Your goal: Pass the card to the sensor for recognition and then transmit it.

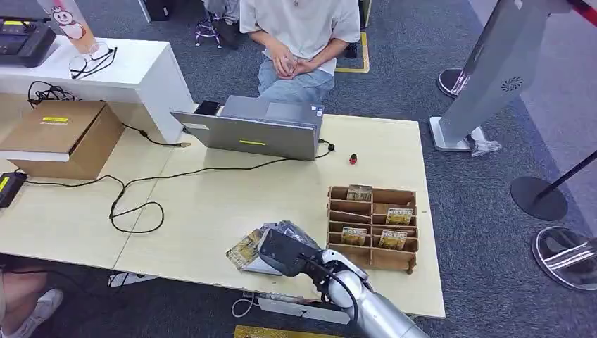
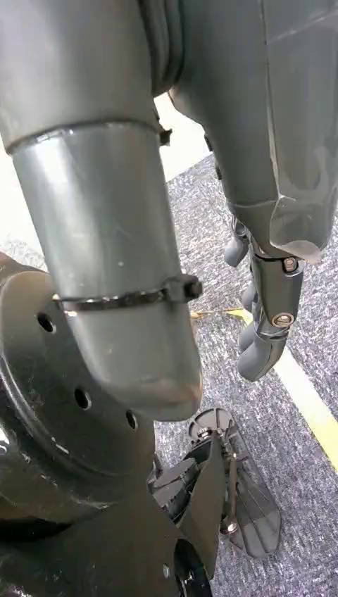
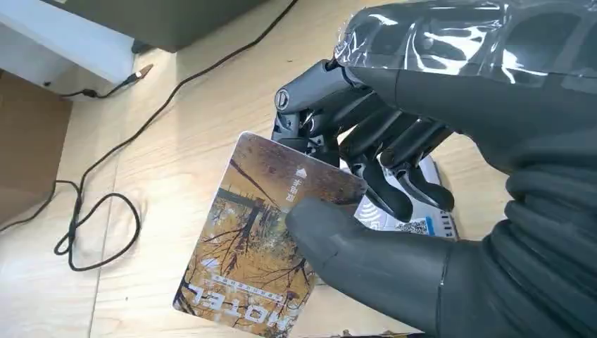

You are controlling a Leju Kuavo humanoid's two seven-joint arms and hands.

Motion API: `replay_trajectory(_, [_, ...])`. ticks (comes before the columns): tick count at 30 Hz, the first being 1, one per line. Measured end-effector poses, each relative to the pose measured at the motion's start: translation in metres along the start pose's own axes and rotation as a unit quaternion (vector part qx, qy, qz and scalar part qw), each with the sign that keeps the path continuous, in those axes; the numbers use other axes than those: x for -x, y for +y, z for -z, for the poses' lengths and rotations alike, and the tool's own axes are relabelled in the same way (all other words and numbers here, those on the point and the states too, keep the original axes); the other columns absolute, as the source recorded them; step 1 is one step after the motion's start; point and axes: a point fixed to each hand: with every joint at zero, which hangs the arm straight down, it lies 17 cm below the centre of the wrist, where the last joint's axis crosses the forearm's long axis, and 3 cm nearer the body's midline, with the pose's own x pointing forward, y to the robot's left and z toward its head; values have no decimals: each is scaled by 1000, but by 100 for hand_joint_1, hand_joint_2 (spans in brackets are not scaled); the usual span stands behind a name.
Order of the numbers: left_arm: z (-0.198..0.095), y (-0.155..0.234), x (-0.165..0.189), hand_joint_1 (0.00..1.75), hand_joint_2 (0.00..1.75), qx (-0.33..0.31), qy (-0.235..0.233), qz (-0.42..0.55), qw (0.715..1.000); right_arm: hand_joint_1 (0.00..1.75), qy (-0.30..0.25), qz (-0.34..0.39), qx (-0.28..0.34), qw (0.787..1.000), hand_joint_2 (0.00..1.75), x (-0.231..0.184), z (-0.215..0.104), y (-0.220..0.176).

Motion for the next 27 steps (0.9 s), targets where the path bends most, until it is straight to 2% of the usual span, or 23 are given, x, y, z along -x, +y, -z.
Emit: replay_trajectory(27, [0,0,-1,0,0,0,0,-4,1000,175,25,-75,18,997,175,9,3,-3])
